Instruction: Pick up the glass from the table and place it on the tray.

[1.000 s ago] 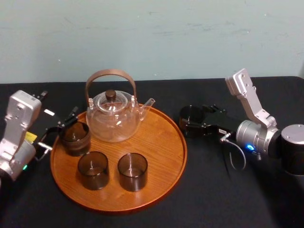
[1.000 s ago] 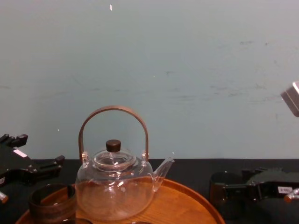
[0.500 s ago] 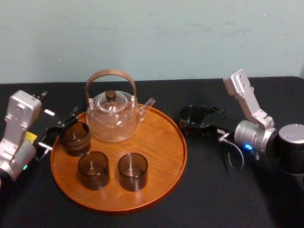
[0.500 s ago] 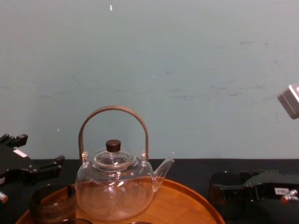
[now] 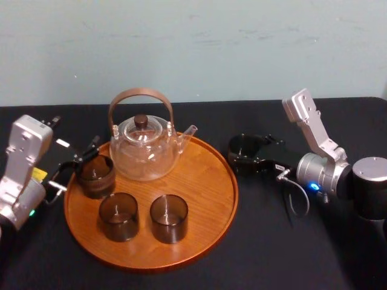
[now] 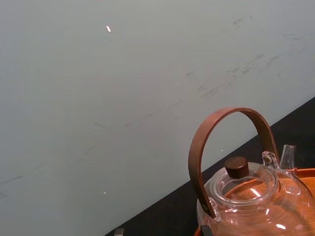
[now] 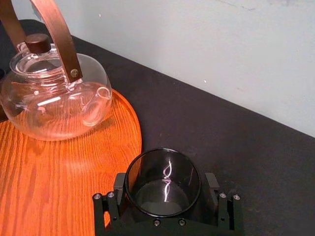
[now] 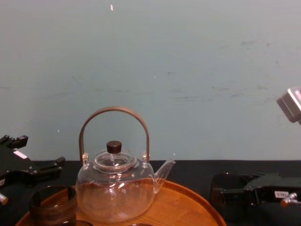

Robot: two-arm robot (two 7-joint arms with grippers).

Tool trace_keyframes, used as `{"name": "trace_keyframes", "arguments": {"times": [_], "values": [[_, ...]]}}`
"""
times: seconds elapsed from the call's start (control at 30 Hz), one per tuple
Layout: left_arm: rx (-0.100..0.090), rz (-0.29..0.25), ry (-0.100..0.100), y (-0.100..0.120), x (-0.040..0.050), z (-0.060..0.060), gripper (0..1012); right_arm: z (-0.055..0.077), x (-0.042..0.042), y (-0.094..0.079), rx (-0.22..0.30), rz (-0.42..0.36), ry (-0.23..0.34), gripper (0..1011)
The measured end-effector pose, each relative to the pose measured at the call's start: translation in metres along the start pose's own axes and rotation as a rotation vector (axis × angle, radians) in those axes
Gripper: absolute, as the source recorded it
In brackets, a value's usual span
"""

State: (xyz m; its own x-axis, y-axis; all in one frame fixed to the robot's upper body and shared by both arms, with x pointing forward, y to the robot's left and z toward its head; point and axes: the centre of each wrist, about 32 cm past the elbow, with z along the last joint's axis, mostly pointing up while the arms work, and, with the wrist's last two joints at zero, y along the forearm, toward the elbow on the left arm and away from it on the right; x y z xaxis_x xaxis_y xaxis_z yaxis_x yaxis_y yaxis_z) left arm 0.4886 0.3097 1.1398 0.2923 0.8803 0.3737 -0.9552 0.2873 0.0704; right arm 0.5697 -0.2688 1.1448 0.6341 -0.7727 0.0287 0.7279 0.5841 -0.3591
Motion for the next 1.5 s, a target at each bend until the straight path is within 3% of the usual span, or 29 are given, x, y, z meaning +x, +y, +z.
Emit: {"name": "trace_keyframes", "arguments": {"times": [0.57,0.73,1.37,1.5], "values": [[0.000,0.000,0.000,0.0000,0.0000,0.0000,1001,-0.0005,-0.0007,0.0017,-0.005,0.003,-0.008,1002],[0.000,0.000,0.000,0.0000,0.0000,0.0000,1001,-0.0003,-0.0005,0.0016,-0.005,0.002,-0.008,902],[0.000,0.000,0.000,0.0000,0.0000,0.0000,1001,-0.0009,-0.0005,0.0011,-0.004,0.001,-0.007,903],[0.000,0.000,0.000,0.0000,0.0000,0.0000,1001,-0.0008,-0.0022,-0.0013,0.015,0.002,-0.018,902]]}}
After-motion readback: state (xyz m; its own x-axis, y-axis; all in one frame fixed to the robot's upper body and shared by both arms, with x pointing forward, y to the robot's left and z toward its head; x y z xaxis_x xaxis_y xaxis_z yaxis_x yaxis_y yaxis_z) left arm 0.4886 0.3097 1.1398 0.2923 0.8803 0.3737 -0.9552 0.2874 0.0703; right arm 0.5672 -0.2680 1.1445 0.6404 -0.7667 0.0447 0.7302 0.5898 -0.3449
